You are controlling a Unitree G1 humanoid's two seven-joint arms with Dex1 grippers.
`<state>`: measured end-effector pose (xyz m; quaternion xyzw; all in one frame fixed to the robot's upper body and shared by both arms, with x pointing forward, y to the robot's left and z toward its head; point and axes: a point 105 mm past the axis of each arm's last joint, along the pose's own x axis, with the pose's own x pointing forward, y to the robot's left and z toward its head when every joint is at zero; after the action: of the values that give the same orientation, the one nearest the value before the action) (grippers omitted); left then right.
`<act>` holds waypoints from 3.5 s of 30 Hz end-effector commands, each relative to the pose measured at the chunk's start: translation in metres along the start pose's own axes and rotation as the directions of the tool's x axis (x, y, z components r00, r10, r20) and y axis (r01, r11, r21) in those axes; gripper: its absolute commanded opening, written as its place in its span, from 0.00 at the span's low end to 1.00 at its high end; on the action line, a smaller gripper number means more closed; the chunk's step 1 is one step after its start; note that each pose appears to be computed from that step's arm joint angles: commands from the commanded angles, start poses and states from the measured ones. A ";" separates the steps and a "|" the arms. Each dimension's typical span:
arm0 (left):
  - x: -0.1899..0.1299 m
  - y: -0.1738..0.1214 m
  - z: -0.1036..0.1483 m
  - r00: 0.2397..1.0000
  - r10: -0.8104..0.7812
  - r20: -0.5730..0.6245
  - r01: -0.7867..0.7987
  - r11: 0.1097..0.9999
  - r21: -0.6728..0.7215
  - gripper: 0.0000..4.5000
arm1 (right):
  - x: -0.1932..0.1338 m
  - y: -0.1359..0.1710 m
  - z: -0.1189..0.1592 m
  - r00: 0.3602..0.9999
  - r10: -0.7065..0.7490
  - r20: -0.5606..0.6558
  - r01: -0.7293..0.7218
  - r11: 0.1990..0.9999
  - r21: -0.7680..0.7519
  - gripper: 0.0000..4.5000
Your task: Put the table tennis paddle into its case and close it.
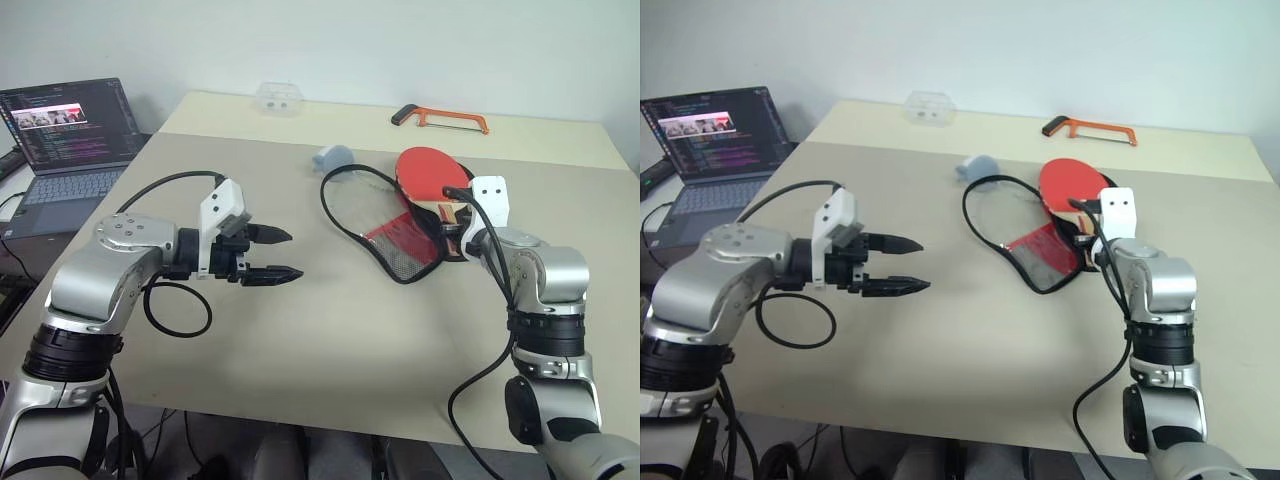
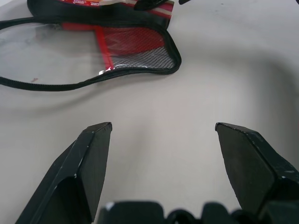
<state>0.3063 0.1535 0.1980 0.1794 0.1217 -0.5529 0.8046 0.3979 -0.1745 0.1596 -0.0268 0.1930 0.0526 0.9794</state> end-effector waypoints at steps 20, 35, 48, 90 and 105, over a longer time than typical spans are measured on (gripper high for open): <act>-0.013 -0.007 0.011 0.999 0.037 0.011 -0.037 0.999 0.039 0.86 | 0.021 -0.029 0.023 0.996 -0.011 0.093 0.021 0.994 -0.103 0.24; -0.014 -0.008 0.011 0.999 0.034 0.006 -0.034 0.999 0.038 0.86 | 0.029 -0.038 0.007 0.998 -0.034 0.044 0.037 0.996 -0.085 0.24; -0.015 -0.007 0.010 0.999 0.041 -0.003 -0.041 0.998 0.038 0.86 | 0.026 -0.050 -0.001 0.998 -0.061 0.007 0.062 0.994 -0.087 0.24; 0.081 0.036 -0.041 0.966 0.253 -0.062 -0.254 0.967 -0.013 0.86 | -0.112 -0.010 0.023 0.834 0.531 0.154 -0.428 0.796 -0.429 0.99; 0.137 0.063 -0.045 0.931 0.349 -0.103 -0.354 0.935 -0.029 0.01 | -0.134 0.027 0.017 0.690 0.700 0.184 -0.590 0.692 -0.416 1.00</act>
<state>0.4092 0.0811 0.1116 0.1950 0.1444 -0.3961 0.8855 0.2839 -0.1655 0.2165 -0.0959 0.0341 0.4223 0.9007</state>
